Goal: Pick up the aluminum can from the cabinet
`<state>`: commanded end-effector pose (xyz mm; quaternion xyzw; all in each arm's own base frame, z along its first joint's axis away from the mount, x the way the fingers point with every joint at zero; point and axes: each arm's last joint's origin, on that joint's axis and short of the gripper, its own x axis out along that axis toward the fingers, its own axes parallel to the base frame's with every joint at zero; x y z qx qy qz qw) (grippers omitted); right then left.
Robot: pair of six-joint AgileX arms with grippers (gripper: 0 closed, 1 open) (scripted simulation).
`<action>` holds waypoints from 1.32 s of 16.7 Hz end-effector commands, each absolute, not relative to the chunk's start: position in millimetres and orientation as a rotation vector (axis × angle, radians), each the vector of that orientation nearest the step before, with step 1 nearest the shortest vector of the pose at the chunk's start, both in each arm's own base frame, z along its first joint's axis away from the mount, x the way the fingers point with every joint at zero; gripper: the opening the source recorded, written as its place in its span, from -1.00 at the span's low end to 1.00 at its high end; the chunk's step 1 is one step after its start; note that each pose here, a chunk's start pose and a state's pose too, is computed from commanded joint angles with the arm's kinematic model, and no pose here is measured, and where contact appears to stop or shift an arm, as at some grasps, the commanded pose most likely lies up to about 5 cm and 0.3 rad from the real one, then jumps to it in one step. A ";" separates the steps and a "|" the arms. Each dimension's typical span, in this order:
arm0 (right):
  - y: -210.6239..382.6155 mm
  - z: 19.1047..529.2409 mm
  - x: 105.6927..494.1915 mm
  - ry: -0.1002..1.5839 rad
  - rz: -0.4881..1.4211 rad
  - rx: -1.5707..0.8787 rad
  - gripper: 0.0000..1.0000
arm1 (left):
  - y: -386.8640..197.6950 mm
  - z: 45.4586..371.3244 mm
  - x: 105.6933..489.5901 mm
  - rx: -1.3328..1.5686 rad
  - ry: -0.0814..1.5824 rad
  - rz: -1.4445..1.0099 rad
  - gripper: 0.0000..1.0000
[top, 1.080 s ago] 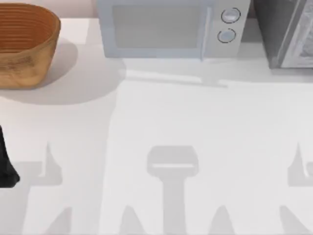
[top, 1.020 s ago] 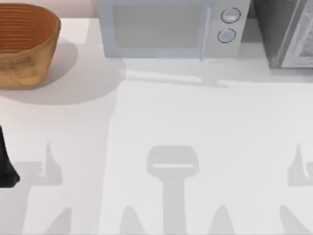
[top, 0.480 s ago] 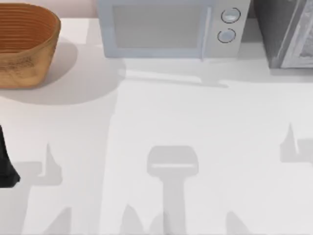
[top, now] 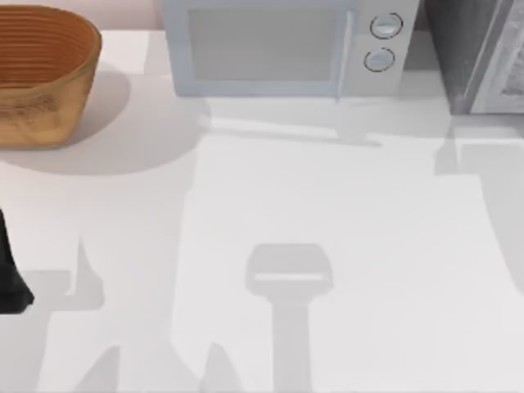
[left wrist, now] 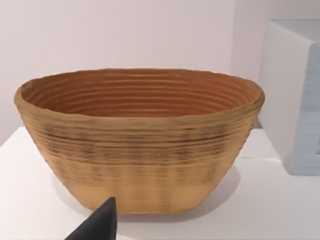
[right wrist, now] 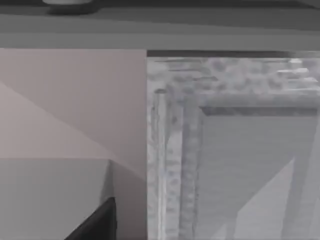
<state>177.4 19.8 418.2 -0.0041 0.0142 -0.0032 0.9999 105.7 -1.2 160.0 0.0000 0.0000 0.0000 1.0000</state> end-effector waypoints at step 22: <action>94.2 490.6 297.6 -0.009 -0.009 0.001 1.00 | -1.2 160.0 105.7 0.000 0.000 0.000 1.00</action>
